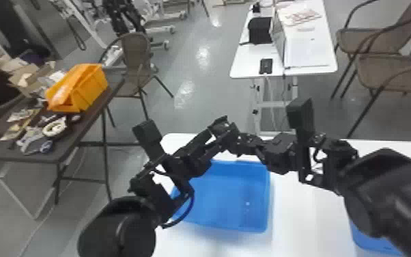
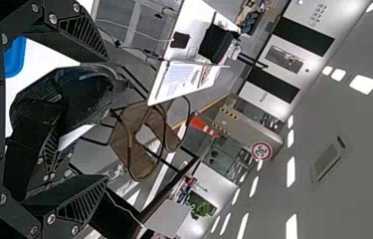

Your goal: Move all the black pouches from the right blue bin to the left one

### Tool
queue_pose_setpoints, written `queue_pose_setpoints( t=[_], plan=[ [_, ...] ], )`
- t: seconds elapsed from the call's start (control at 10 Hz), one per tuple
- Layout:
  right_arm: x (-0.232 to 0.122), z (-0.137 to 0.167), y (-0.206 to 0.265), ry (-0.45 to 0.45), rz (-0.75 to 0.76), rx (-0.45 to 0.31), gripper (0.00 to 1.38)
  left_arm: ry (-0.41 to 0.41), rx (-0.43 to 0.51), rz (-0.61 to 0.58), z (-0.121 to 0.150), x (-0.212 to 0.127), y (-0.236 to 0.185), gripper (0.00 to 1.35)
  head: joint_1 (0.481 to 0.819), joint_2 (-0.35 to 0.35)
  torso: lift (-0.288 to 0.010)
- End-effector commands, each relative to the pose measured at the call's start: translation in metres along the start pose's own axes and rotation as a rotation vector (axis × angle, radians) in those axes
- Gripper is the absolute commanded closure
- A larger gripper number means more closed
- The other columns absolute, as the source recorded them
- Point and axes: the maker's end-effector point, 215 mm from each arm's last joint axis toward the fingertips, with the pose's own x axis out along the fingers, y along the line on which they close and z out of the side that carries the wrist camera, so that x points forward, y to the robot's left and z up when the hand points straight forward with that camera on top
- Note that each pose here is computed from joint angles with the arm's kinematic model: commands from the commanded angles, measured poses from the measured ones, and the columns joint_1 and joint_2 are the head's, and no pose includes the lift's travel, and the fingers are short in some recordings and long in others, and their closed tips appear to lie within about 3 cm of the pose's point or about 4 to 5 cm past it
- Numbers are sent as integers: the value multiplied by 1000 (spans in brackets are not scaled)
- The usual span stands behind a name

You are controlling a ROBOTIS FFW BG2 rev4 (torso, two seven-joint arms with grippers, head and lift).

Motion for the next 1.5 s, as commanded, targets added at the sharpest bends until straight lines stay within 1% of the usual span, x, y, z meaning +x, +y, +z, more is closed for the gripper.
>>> queue_pose_setpoints(
  t=[0.0,0.1,0.2,0.3,0.4,0.5,0.6,0.7,0.8,1.0,1.1,1.2,1.3,1.4],
  plan=[
    [5,4,5,-5,13,2,1205,11,1,-2,-3,2,-2,216,695,315,0],
    [8,3,8,-1,21,1,1205,44,0,7,-12,2,0,245,695,317,0],
    [9,4,9,-2,25,2,1205,76,3,15,-21,2,3,483,695,318,0],
    [9,3,10,-1,28,6,1205,96,22,32,-25,1,8,1111,695,321,0],
    [10,3,11,-1,29,7,1205,72,33,48,-20,0,11,1202,695,323,0],
    [10,3,11,-3,29,8,1205,38,33,63,-14,-3,14,1211,695,328,0],
    [9,2,10,-4,28,11,1205,26,14,74,-15,-5,17,1210,695,334,0],
    [10,0,11,-3,29,16,1205,3,24,76,-10,-6,17,1211,695,336,0],
    [10,1,11,-5,28,15,1144,-16,36,78,-5,-6,17,1210,695,340,0],
    [6,-1,6,-13,14,7,317,-72,54,97,7,-12,22,1211,695,346,0],
    [-3,-8,-6,-7,-21,-8,56,-105,100,129,17,-17,32,1211,695,348,0],
    [-23,-15,-29,-6,-92,-27,91,-89,202,203,14,-26,55,1211,695,349,0],
    [-51,-27,-54,-23,-175,4,156,-37,263,259,-6,-33,75,1211,695,345,0],
    [-83,-37,-78,-59,-266,44,180,12,291,286,-30,-38,88,1210,695,330,0]
  ],
)
